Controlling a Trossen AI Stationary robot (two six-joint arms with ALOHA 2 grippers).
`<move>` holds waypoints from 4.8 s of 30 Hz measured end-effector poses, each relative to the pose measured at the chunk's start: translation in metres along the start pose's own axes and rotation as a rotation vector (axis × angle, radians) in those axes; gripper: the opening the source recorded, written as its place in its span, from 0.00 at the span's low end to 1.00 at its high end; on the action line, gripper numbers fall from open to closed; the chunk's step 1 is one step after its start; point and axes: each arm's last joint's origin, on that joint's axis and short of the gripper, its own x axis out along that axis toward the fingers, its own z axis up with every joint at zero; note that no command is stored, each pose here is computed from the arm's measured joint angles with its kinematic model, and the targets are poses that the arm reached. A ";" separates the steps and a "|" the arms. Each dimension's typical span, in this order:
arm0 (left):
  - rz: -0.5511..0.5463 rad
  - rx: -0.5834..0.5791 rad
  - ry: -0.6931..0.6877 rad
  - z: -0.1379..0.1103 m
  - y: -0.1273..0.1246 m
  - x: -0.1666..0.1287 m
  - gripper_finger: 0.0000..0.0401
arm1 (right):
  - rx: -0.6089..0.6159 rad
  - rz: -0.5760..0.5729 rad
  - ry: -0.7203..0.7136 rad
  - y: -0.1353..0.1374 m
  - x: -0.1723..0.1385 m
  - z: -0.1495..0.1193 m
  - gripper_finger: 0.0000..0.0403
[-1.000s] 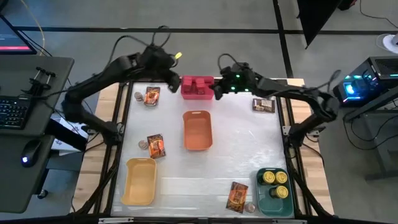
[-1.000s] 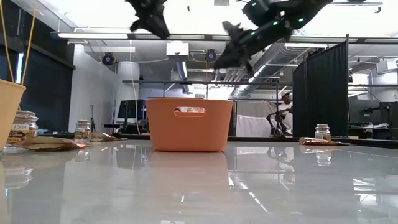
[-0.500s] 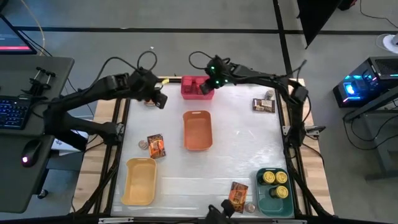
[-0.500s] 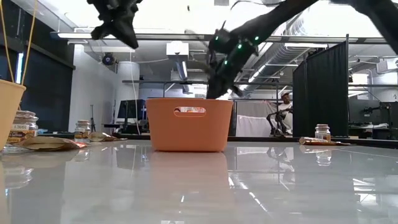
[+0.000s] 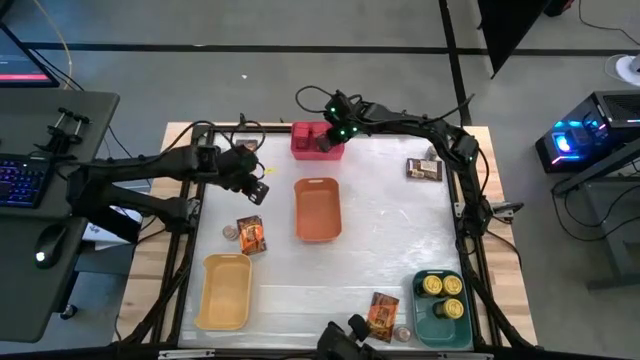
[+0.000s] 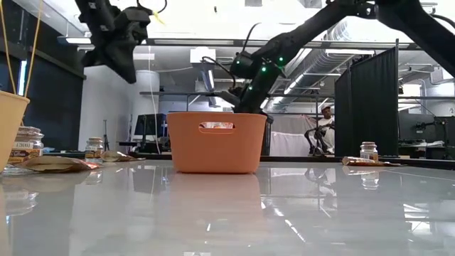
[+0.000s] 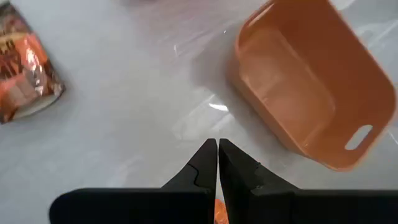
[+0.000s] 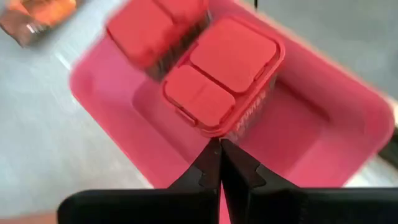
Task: Sort spices by type
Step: Put the red spice can into the red bin, then put the middle left brown spice bottle into the orange bin
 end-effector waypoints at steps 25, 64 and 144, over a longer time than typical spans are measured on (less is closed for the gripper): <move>-0.090 0.143 -0.284 0.013 -0.006 -0.023 0.01 | 0.005 -0.082 -0.144 -0.008 -0.013 0.016 0.00; -0.159 0.230 -0.321 0.036 0.012 -0.024 0.01 | -0.012 0.107 -0.104 -0.025 -0.063 0.025 0.00; -0.103 0.363 -0.440 0.070 0.023 -0.086 0.05 | -0.023 0.356 -0.221 0.001 -0.237 -0.125 0.00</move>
